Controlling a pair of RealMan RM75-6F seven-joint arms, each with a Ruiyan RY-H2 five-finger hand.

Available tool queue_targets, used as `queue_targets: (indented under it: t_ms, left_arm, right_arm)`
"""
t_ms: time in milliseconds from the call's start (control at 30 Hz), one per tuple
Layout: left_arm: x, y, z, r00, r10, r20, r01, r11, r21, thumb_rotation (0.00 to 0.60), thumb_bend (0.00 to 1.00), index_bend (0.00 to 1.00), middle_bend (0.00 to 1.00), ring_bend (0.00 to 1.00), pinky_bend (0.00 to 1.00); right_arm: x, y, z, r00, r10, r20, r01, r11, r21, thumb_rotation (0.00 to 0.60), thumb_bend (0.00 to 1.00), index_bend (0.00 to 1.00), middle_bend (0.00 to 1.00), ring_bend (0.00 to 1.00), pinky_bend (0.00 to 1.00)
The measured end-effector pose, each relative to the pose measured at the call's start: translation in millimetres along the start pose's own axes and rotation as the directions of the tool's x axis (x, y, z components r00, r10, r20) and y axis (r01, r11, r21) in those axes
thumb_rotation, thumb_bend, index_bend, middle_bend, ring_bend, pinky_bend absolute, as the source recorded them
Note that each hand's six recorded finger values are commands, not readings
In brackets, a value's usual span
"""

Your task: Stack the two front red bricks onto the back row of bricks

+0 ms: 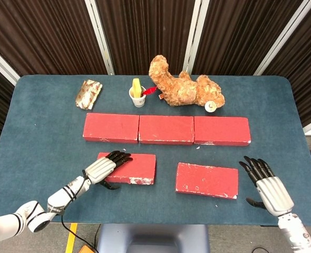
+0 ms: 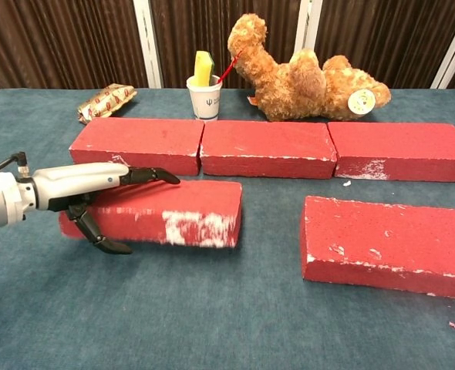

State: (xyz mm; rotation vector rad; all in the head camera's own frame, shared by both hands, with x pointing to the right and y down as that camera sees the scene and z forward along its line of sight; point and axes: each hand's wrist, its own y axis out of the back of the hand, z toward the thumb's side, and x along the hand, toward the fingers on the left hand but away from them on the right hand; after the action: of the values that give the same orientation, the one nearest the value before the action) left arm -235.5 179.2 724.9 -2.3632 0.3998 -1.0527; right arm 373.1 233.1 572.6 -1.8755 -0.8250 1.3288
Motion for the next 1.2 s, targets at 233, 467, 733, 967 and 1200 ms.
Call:
queue_targets:
  t_ms: [233,467,733,967,1200]
  left_arm:
    - [1,2,3,1.000,-0.008,0.004,0.008,1.000,-0.006,0.600,0.18,0.00,0.00,0.00,0.00]
    - [4,1,-2,1.000,-0.020,-0.014,0.020,1.000,-0.011,0.600,0.18,0.00,0.00,0.00,0.00]
    - [3,-1,-7,0.999,-0.036,-0.036,0.036,0.999,0.002,0.600,0.20,0.00,0.00,0.00,0.05]
    - [5,0,-9,0.999,-0.026,-0.038,0.027,1.000,0.007,0.600,0.23,0.00,0.10,0.38,0.54]
    - [3,9,-6,1.000,0.007,-0.016,-0.007,1.000,-0.005,0.600,0.25,0.00,0.23,0.53,0.73]
  right_arm:
    - [-1,0,0,1.000,0.001,0.005,-0.002,1.000,0.003,0.600,0.07,0.00,0.00,0.00,0.00]
    - [1,2,-1,1.000,-0.007,0.006,0.007,1.000,0.001,0.600,0.07,0.00,0.00,0.00,0.00]
    - [0,2,-1,1.000,-0.005,0.005,0.005,1.000,0.003,0.600,0.07,0.00,0.00,0.00,0.00]
    - [0,1,0,1.000,0.000,0.006,0.000,1.000,0.005,0.600,0.07,0.00,0.00,0.00,0.00]
    - [-1,0,-1,1.000,0.003,0.009,-0.003,1.000,0.006,0.600,0.07,0.00,0.00,0.00,0.00]
